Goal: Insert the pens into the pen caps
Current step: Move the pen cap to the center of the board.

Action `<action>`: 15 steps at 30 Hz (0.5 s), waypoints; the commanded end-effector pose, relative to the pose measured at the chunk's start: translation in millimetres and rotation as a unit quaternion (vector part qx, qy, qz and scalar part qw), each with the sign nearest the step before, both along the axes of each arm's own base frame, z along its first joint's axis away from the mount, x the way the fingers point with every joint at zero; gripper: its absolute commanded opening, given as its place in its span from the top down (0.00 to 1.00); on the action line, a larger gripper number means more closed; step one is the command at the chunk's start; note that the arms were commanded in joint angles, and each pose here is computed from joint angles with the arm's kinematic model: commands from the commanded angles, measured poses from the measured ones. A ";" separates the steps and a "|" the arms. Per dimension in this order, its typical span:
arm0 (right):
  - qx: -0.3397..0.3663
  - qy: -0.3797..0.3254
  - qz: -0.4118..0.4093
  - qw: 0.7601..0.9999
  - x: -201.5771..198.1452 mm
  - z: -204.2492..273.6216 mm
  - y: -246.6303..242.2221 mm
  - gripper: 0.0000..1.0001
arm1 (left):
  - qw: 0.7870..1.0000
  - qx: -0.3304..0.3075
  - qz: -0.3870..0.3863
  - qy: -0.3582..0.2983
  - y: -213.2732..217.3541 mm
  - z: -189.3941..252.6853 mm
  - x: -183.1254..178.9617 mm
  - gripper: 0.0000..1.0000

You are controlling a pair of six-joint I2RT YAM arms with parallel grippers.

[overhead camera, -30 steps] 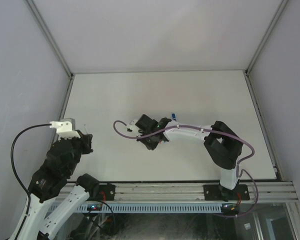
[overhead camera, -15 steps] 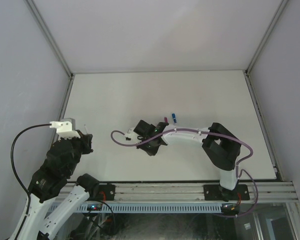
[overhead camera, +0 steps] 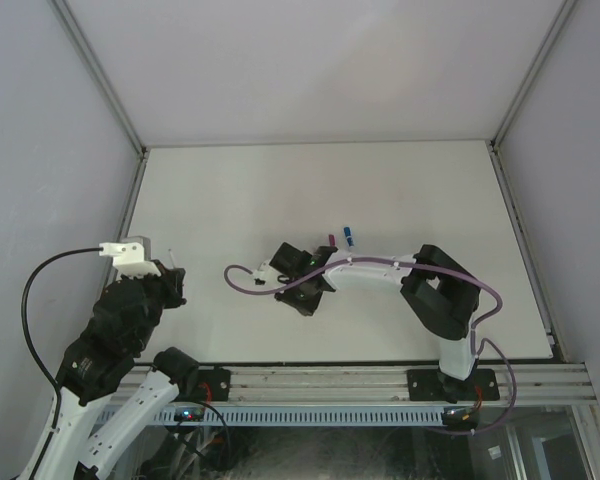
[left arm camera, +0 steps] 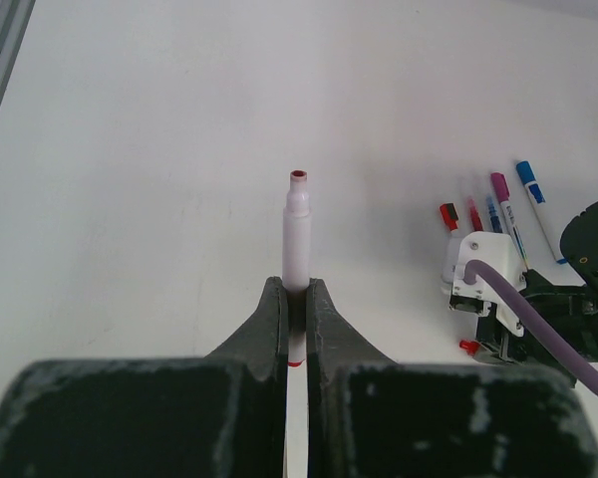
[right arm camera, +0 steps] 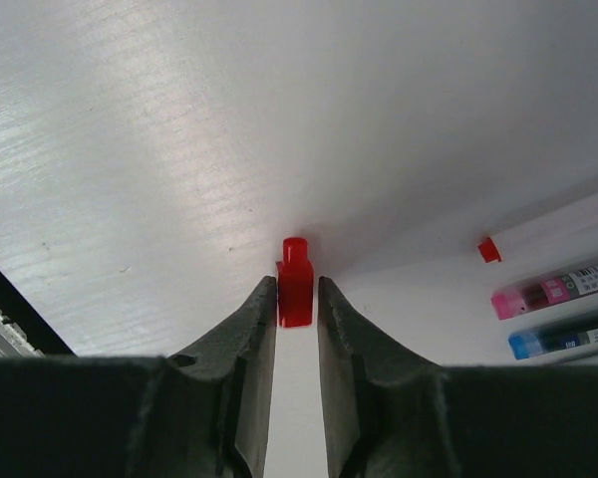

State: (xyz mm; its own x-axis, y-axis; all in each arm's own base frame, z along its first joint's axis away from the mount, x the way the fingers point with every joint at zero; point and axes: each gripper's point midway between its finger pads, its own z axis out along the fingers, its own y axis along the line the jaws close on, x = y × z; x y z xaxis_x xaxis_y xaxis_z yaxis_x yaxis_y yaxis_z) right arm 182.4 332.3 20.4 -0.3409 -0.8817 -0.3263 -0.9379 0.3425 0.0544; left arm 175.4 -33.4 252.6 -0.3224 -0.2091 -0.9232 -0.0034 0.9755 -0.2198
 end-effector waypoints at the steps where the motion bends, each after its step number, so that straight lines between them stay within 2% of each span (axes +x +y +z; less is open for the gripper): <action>1: 0.026 -0.015 0.000 1.000 5.8 10.2 9.3 0.75 | 1.000 -0.008 0.006 -0.020 0.9 11.7 2.7 1.00; 3: 0.038 -0.023 -0.007 0.999 7.4 16.9 11.2 0.68 | 1.000 -0.009 0.005 -0.020 0.7 11.6 2.5 1.00; 8: 0.069 -0.044 -0.044 0.996 14.5 31.9 15.1 0.59 | 1.000 -0.009 0.006 -0.022 1.2 12.3 2.2 1.00; 12: 0.077 -0.092 -0.156 0.980 34.6 40.7 6.4 0.52 | 1.000 -0.011 0.007 -0.024 2.0 13.0 1.8 1.00; 15: 0.119 -0.124 -0.244 0.955 46.4 60.6 0.9 0.40 | 1.000 -0.010 0.007 -0.023 1.7 12.5 2.0 1.00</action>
